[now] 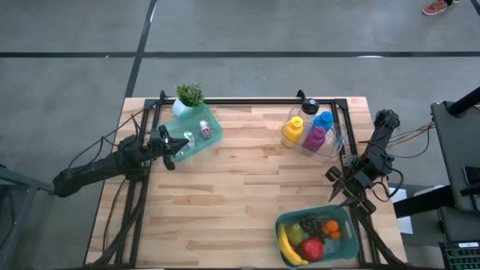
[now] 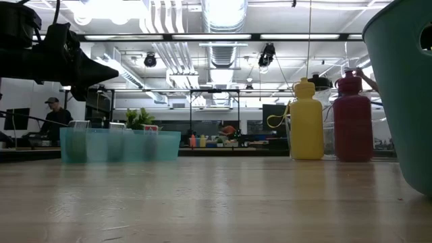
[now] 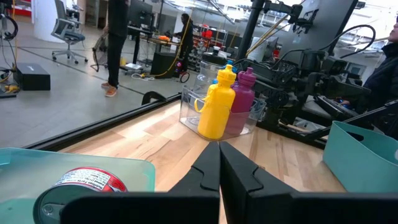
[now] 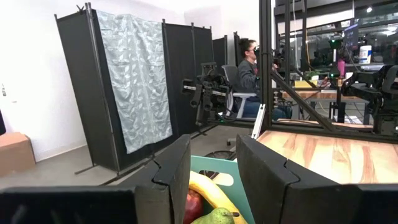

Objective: Pick & Place Food Item
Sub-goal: Return to Home Position

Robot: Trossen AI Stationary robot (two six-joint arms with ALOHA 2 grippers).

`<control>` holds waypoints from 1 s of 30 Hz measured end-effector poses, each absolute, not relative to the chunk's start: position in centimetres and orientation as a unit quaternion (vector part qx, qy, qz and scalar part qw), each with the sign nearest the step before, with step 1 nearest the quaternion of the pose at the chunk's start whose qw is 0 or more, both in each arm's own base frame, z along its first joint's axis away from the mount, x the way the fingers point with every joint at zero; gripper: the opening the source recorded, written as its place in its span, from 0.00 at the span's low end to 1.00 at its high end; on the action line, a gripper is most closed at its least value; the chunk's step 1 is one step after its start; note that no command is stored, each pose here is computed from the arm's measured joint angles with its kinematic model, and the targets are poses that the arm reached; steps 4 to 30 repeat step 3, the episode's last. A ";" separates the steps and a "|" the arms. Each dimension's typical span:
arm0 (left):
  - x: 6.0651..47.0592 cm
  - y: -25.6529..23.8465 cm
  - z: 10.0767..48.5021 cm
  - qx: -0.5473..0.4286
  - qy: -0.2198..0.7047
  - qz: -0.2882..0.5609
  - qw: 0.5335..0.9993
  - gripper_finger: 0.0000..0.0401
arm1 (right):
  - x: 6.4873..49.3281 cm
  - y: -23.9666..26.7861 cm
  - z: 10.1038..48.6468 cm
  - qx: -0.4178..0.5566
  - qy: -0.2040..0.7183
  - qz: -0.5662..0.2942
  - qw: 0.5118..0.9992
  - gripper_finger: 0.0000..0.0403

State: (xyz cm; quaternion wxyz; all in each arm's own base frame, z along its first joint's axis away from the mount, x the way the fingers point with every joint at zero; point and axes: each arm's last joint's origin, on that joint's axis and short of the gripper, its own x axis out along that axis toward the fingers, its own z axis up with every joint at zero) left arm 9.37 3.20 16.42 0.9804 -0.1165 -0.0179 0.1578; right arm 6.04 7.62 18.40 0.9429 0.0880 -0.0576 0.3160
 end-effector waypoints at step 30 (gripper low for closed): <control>9.4 3.2 16.4 -0.117 -0.018 0.158 0.980 0.00 | 6.0 7.6 18.4 0.088 -0.058 0.316 0.943 0.31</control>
